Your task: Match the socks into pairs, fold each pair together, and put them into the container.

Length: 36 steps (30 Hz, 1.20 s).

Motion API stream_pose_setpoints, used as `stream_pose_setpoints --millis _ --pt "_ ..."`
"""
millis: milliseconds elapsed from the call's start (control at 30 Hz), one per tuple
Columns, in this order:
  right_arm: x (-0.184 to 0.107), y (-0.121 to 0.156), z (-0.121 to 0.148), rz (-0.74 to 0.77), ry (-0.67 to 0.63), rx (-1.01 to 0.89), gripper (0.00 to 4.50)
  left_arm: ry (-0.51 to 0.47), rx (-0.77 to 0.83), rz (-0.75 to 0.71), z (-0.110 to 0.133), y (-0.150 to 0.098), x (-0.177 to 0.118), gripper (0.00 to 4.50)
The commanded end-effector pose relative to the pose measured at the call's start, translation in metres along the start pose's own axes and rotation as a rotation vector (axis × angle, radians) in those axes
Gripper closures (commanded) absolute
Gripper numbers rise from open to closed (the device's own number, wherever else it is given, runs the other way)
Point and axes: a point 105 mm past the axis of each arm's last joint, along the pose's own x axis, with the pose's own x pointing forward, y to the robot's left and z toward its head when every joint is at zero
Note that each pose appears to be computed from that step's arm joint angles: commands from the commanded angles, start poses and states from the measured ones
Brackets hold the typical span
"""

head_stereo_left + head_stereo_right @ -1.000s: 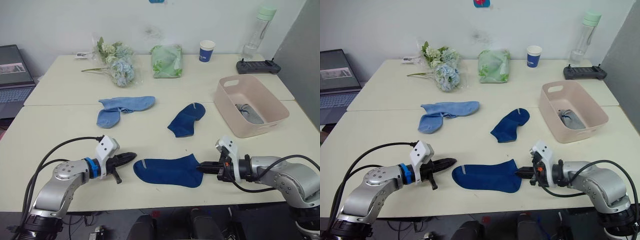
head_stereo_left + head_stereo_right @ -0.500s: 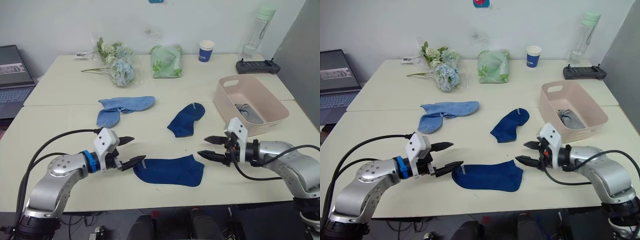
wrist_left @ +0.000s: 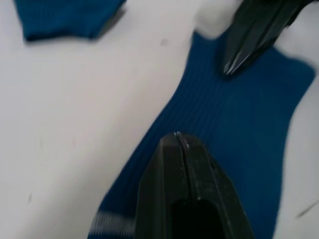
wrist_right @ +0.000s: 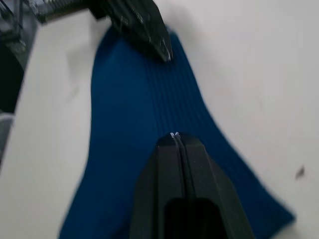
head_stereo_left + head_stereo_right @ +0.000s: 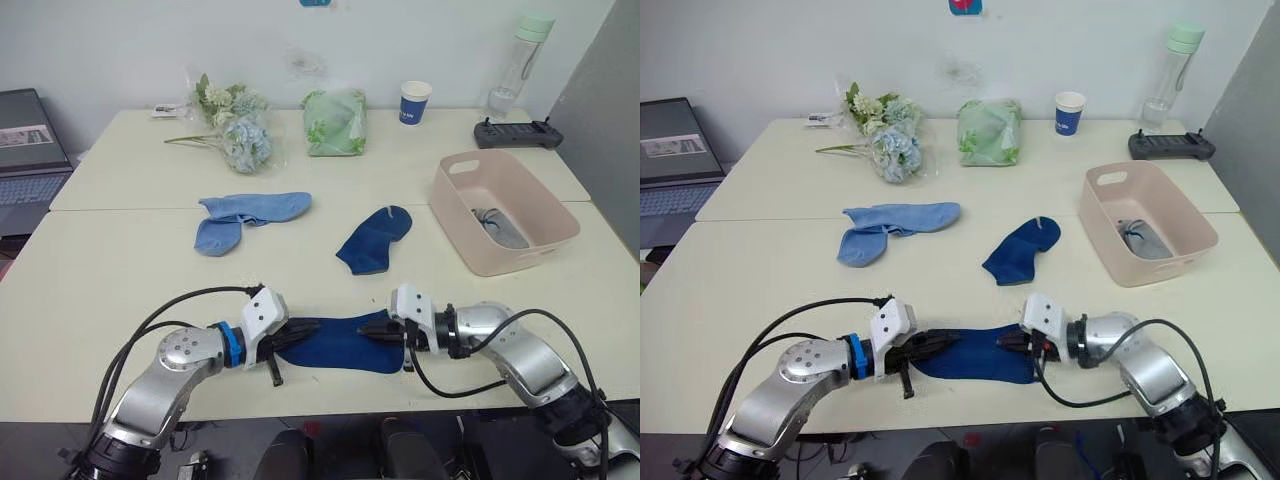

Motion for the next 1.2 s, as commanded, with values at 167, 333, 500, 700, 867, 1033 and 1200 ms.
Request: stream_pose_setpoints --millis 167,333,500,700,867,1033,1200 --pt "-0.034 -0.011 -0.018 -0.067 0.052 -0.043 4.5 0.025 0.014 0.026 -0.011 0.002 -0.023 4.48" --pt "-0.044 -0.009 0.006 -0.049 -0.07 -0.029 4.5 -0.071 0.017 -0.001 0.016 0.001 -0.036 4.48" --pt "-0.036 0.008 0.026 0.044 -0.132 -0.032 4.5 -0.064 0.043 -0.066 0.023 -0.01 -0.042 4.48" --pt "-0.022 0.015 0.004 0.07 -0.014 -0.065 4.5 0.073 0.076 -0.071 -0.006 -0.012 -0.042 4.48" --pt "-0.03 0.011 -0.014 0.046 0.066 -0.091 4.5 0.117 0.081 -0.036 -0.018 -0.006 -0.04 4.48" --pt "-0.054 0.005 -0.016 0.0 0.063 -0.051 4.5 0.131 0.062 -0.041 -0.024 -0.009 -0.055 4.48" --pt "-0.072 -0.009 0.014 -0.114 -0.1 0.04 4.5 -0.009 -0.013 0.061 0.002 0.005 -0.069 4.48"
